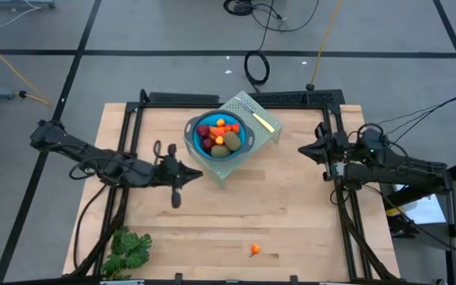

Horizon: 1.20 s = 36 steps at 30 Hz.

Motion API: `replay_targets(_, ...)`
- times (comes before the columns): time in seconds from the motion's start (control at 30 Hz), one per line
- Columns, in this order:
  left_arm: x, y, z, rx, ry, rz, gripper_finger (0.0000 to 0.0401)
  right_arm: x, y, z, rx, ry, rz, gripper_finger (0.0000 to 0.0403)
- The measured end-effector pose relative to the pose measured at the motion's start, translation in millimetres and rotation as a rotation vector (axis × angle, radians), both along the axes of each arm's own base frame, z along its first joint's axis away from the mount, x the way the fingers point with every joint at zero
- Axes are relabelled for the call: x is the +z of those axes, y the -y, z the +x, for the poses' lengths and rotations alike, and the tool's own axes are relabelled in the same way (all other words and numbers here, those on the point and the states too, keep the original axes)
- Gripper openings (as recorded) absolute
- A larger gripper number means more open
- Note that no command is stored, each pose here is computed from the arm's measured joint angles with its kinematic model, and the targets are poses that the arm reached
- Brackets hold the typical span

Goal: Pick & Place Fruit
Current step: Put the peach into the collapsible colander on the shelf

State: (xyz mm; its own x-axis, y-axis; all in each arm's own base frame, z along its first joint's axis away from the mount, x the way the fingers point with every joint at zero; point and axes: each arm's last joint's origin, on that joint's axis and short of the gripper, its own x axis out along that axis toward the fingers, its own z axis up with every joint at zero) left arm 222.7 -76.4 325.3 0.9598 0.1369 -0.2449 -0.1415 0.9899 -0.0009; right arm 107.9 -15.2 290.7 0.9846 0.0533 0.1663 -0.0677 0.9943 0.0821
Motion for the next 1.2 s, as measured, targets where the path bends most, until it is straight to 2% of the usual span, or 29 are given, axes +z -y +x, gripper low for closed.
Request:
replay_targets(0.2,19,23,30,-0.036,-0.080,0.025,0.0019,-5,-2,-12,-0.008,-0.036,-0.028,0.0001)
replay_targets(0.53,39,56,81,-0.075,-0.220,0.003,0.0019,-13,-4,-26,-0.062,-0.093,-0.042,0.0001)
replay_targets(0.9,35,83,132,-0.145,-0.292,-0.053,0.0019,-16,-7,-41,-0.057,-0.092,-0.042,0.0001)
replay_targets(1.2,23,107,166,-0.156,-0.305,-0.200,0.0019,-19,-9,-50,-0.055,-0.094,-0.031,0.0001)
